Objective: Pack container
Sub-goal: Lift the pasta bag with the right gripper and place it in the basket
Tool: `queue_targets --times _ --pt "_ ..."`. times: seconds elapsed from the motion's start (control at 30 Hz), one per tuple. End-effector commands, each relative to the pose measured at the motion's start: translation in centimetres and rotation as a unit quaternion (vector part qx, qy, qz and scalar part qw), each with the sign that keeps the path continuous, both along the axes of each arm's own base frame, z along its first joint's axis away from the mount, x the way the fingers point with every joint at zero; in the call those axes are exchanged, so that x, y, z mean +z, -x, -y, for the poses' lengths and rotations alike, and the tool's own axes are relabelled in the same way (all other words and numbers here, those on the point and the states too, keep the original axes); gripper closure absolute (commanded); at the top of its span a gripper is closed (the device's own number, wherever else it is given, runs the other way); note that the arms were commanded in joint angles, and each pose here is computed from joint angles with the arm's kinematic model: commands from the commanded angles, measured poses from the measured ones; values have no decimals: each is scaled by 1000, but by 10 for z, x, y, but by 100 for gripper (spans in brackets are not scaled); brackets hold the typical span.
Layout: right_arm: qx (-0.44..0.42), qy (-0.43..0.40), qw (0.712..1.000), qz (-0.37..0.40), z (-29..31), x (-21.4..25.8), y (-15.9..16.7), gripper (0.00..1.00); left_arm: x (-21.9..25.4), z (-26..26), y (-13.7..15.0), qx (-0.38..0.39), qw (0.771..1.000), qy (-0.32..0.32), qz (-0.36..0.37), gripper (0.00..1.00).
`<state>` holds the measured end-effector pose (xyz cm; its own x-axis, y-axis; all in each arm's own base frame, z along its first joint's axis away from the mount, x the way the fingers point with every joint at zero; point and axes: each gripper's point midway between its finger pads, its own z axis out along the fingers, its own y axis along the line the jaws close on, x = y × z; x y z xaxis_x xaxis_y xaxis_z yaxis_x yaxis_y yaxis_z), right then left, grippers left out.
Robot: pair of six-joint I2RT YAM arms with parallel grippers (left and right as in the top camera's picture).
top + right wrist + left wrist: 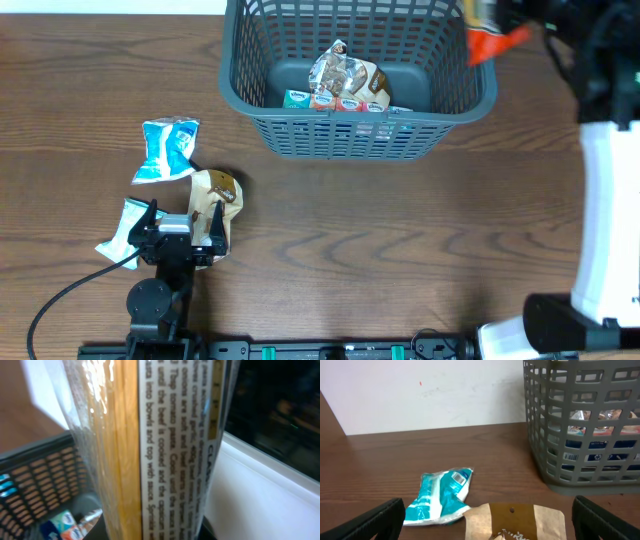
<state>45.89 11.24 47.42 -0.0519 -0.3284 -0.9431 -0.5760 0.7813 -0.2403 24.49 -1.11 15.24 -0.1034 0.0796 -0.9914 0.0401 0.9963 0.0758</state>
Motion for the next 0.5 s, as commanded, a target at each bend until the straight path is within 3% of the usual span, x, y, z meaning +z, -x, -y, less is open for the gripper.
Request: queue_targets --times 0.0,0.27,0.47 --pt "53 26 997 58 -42 26 11 99 -15 -2 1 6 1000 -6 -23 1" --pt "108 129 986 0 -117 -52 6 99 -15 -2 1 6 1000 -6 -23 1" --pt "116 204 970 -59 -127 -111 2 99 -15 -2 1 6 1000 -6 -23 1"
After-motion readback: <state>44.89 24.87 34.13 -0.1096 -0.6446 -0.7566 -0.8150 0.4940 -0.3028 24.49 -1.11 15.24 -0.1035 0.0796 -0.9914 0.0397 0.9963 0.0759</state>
